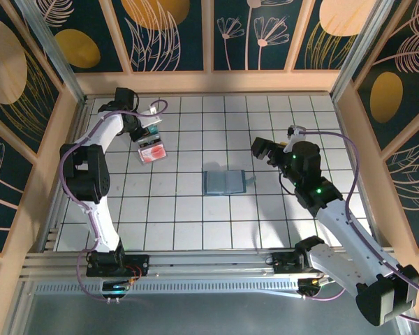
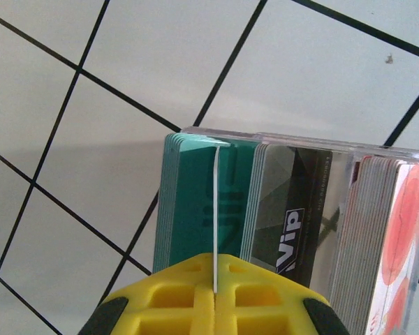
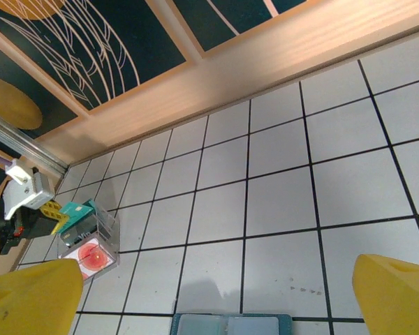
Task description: Take the credit cards out of the card holder
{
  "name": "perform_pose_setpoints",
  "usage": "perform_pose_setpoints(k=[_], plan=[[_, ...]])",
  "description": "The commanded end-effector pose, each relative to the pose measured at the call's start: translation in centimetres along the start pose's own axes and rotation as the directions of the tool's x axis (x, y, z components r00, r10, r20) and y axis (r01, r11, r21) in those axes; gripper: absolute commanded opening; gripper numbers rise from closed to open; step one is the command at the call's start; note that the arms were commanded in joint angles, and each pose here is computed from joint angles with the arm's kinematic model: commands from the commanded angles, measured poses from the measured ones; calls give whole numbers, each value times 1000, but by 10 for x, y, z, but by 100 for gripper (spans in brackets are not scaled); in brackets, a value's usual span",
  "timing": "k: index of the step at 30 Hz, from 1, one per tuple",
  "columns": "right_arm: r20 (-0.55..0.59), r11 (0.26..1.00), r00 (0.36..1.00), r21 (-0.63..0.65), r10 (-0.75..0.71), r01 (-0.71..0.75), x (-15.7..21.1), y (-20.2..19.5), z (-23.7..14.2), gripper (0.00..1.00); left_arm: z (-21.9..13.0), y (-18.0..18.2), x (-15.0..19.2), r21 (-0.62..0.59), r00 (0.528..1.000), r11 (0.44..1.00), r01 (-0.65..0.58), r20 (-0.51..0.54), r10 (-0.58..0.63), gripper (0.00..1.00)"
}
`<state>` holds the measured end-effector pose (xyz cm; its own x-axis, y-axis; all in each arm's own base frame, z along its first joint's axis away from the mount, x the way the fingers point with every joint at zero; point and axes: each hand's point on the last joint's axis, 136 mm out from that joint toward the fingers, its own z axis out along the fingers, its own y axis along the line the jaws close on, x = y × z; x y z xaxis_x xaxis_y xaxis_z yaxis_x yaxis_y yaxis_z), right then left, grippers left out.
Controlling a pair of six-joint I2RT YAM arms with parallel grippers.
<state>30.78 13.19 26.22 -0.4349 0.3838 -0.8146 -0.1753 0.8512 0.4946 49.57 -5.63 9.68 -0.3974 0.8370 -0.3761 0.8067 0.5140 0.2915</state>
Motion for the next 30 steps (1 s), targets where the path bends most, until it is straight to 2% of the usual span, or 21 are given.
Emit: perform_pose_setpoints(k=[1,16,24,30], plan=[[45,1000,999,4,24,-25,-16,3,-2,99,9,0,7,33,1000,999,-10,-24,11,0],[46,1000,998,0,31,-31,-15,2,-1,99,12,-18,1,132,1000,991,22,18,-25,0],[48,1000,998,-8,30,-30,-15,3,0,99,10,-28,-15,186,996,982,29,79,-44,0],[49,999,998,-18,30,-29,-15,5,0,99,15,-35,-30,209,996,978,19,82,-36,0]])
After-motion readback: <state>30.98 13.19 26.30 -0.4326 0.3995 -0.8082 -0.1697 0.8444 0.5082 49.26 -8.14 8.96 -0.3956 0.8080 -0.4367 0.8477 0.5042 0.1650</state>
